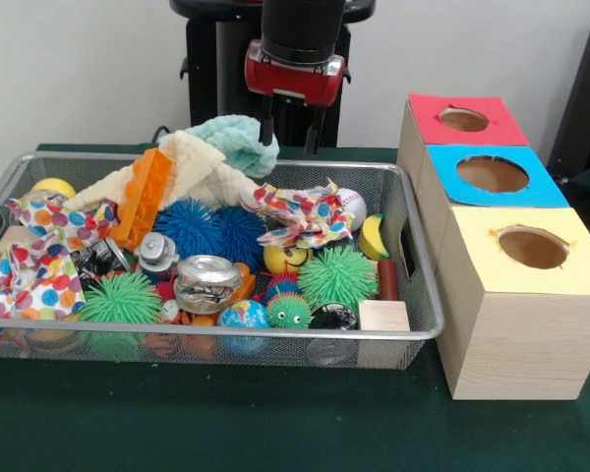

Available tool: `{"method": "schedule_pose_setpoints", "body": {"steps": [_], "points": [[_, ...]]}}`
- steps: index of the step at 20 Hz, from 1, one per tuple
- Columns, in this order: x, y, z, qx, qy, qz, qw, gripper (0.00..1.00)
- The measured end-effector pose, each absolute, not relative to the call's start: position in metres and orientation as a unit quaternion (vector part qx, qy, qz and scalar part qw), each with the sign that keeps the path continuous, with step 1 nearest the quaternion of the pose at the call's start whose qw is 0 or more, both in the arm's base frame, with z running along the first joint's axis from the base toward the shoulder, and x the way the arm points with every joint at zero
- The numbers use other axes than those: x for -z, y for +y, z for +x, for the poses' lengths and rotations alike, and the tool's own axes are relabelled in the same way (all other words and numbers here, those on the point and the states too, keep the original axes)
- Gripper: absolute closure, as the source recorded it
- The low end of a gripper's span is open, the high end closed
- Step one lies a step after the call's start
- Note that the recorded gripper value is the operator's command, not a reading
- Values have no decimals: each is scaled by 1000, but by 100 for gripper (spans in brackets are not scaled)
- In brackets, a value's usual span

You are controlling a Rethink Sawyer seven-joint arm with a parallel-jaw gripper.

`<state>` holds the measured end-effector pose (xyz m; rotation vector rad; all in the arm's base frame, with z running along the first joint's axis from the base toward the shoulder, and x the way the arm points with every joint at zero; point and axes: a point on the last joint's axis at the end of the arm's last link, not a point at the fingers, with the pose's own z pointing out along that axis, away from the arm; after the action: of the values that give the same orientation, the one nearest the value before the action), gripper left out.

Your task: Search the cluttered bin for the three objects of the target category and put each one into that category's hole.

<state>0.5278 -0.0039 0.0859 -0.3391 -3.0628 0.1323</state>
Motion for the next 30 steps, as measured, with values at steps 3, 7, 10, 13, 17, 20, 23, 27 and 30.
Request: {"method": "schedule_pose_setpoints", "body": {"steps": [3, 7, 10, 13, 17, 20, 23, 27, 30], "points": [[-89, -12, 530, -41, -991, -122, 26, 0], [-100, -34, 536, -38, -987, -152, 17, 0], [-107, -52, 539, -40, -985, -170, 9, 0], [-110, -75, 544, -44, -982, -184, 0, 0], [-104, -98, 551, -55, -981, -184, -6, 0], [-94, -116, 556, -65, -981, -180, -10, 0], [-85, -131, 557, -70, -981, -179, -10, 0], [-61, -162, 556, -77, -980, -183, -9, 0], [-48, -174, 556, -81, -980, -179, -12, 0]]}}
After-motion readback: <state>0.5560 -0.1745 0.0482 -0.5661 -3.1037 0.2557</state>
